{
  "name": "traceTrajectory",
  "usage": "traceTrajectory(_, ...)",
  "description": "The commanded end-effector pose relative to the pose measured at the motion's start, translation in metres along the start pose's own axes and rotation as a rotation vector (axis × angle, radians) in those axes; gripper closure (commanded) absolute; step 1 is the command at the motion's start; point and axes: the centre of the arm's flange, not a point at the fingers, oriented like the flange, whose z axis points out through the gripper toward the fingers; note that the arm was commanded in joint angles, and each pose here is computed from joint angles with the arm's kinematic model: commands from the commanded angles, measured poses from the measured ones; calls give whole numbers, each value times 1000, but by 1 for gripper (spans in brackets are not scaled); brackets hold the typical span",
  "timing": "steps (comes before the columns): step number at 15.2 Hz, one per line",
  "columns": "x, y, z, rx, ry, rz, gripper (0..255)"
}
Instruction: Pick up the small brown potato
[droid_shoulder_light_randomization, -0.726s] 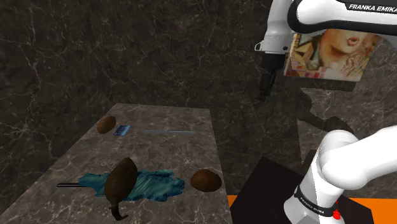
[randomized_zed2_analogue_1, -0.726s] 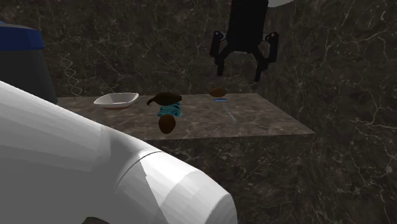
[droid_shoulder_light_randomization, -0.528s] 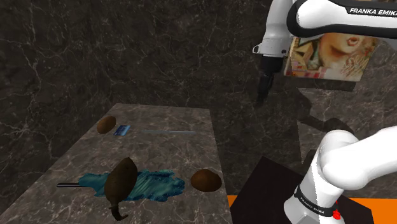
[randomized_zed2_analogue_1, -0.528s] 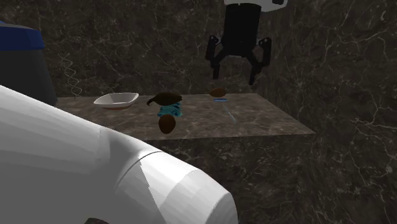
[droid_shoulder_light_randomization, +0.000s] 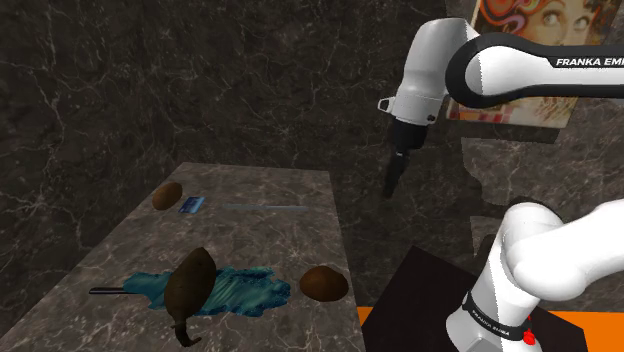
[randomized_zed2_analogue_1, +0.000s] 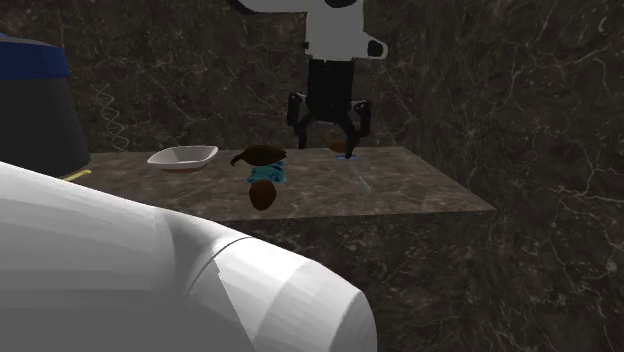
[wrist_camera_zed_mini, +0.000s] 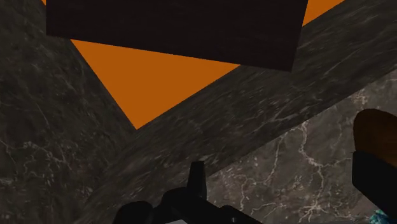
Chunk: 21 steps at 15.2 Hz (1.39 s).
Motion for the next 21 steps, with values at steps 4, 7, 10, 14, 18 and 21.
traceTrajectory(4,5,-47,41,10,62,-84,0)
traceTrajectory(7,8,-76,65,16,98,-134,0)
traceTrajectory(10,10,-106,89,21,133,-184,0)
traceTrajectory(14,12,-145,120,29,181,-251,0)
traceTrajectory(18,12,-170,145,34,211,-293,0)
traceTrajectory(21,11,-169,161,34,211,-293,0)
